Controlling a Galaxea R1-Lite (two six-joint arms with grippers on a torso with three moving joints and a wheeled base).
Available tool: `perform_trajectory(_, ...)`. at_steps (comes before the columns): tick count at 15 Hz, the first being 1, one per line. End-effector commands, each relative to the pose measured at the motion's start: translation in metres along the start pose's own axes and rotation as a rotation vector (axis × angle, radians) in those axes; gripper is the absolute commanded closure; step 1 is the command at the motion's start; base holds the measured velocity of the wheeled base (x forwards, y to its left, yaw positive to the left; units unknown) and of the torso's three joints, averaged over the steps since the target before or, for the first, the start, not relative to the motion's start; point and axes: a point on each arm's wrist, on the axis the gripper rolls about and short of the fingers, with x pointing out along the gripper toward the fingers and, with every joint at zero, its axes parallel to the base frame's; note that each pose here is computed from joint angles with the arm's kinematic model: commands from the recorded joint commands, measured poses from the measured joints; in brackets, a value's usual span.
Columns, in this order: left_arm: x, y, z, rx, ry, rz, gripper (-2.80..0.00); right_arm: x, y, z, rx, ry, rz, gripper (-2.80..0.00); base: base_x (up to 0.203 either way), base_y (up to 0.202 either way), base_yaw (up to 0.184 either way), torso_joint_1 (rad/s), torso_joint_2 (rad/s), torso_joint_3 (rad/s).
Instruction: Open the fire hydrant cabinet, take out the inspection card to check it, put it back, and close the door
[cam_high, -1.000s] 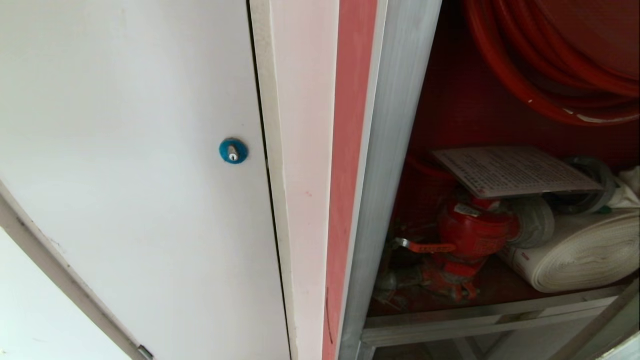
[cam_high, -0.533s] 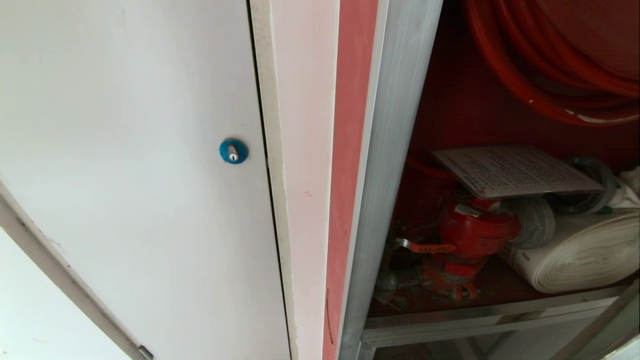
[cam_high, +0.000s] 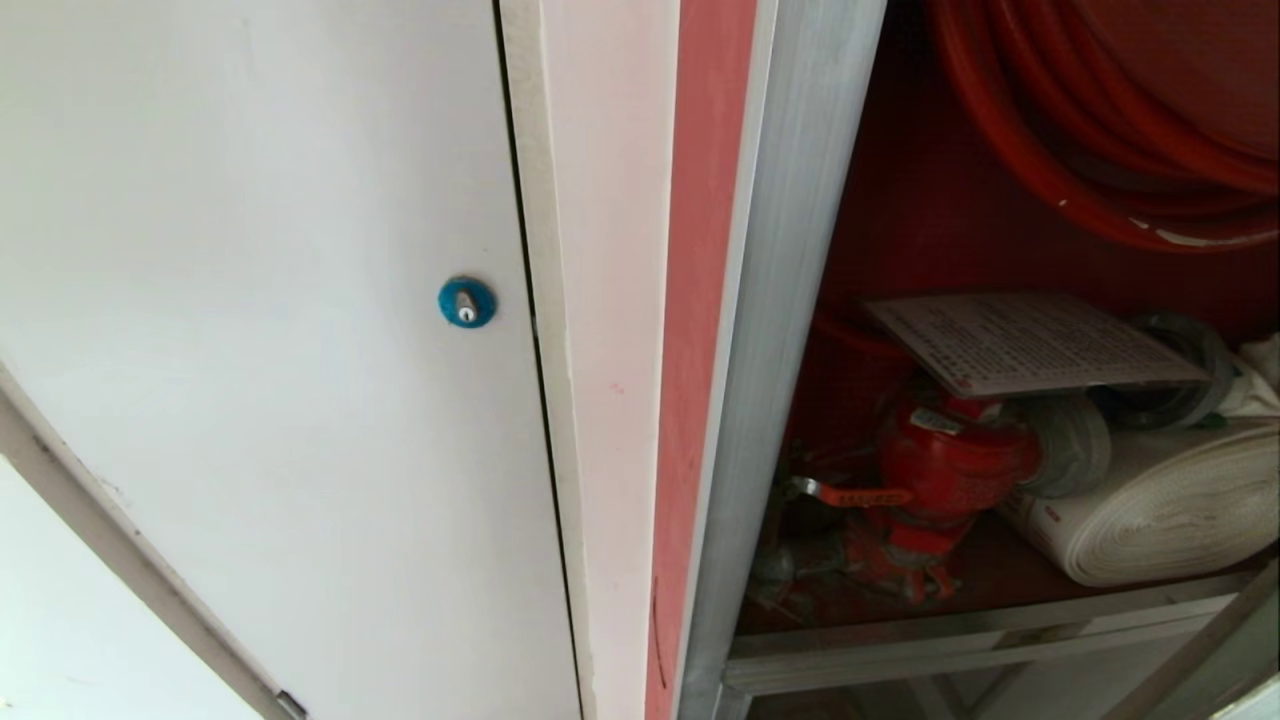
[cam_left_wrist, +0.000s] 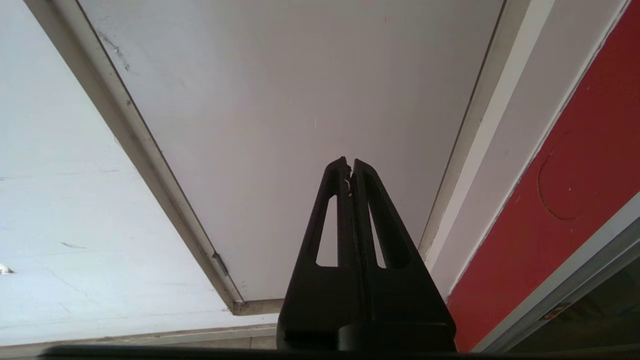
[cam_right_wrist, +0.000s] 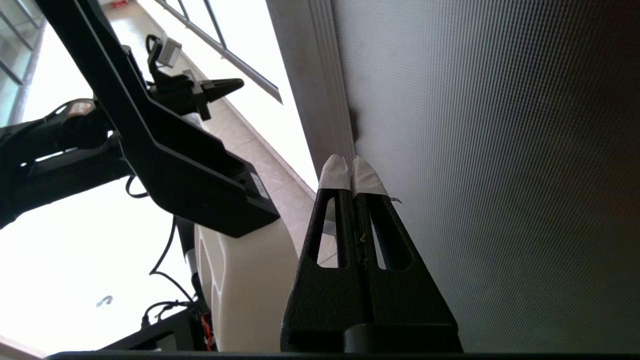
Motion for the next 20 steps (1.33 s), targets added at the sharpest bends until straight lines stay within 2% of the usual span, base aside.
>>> perform_trajectory(1, 0.000, 0.000, 0.000, 0.000, -0.002, 0.000, 0.00, 0.005, -0.009, 0.004, 0.028, 0.016, 0.006, 0.00, 0.000, 0.000, 0.000, 0.000, 0.00, 0.000)
perform_trajectory(12, 0.000, 0.000, 0.000, 0.000, 0.000, 0.000, 0.00, 0.024, -0.043, 0.024, 0.035, 0.016, -0.044, 0.00, 0.000, 0.000, 0.000, 0.000, 0.00, 0.000)
perform_trajectory(15, 0.000, 0.000, 0.000, 0.000, -0.001, 0.000, 0.00, 0.033, -0.059, 0.034, 0.056, 0.029, -0.053, 0.00, 0.000, 0.000, 0.000, 0.000, 0.00, 0.000)
perform_trajectory(20, 0.000, 0.000, 0.000, 0.000, 0.000, -0.001, 0.00, 0.053, -0.091, 0.045, 0.055, 0.065, -0.122, 0.00, 0.000, 0.000, 0.000, 0.000, 0.00, 0.000)
